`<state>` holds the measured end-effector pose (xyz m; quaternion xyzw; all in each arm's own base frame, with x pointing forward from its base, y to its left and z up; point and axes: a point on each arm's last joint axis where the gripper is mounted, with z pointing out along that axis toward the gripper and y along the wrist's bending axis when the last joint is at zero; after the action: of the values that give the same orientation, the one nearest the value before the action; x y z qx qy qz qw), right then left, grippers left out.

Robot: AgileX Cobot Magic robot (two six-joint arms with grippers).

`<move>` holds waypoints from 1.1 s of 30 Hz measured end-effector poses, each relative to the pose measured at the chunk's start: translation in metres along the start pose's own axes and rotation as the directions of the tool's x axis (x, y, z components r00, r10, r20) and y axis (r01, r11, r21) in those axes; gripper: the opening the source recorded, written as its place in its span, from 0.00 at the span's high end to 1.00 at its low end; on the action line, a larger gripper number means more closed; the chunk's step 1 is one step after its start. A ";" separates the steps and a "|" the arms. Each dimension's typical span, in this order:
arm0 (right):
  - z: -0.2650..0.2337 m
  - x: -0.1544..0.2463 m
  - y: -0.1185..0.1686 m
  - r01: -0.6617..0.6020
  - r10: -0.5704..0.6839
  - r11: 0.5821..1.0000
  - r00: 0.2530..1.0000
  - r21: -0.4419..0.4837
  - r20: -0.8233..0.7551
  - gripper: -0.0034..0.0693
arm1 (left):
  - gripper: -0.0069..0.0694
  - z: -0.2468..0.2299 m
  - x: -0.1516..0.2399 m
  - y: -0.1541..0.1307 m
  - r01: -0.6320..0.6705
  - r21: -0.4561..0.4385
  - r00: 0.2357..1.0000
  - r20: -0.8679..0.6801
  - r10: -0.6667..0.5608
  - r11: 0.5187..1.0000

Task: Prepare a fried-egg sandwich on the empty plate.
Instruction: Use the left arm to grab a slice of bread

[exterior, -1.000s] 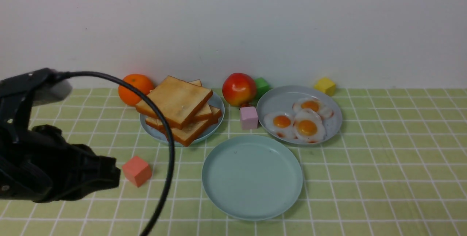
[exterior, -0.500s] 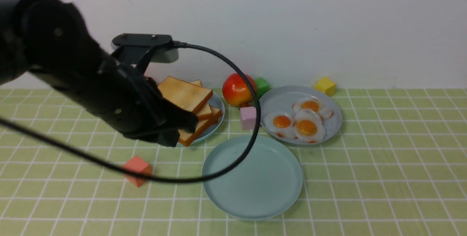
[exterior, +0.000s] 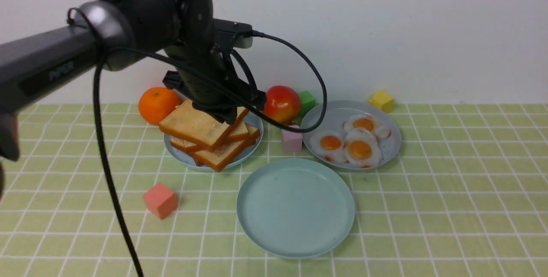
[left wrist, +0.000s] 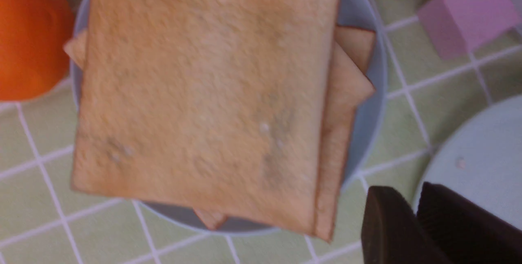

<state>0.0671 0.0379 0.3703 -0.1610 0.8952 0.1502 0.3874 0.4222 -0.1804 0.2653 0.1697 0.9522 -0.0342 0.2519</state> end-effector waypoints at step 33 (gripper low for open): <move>0.000 0.000 0.000 -0.001 0.001 1.000 1.000 -0.003 0.003 0.91 | 0.88 0.053 -0.007 0.006 -0.122 -0.120 0.991 0.042 0.128 0.985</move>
<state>0.0671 0.0382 0.3705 -0.1608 0.8946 0.1518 0.3882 0.4550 -0.1847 0.2228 0.2132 0.9334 0.0335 0.2866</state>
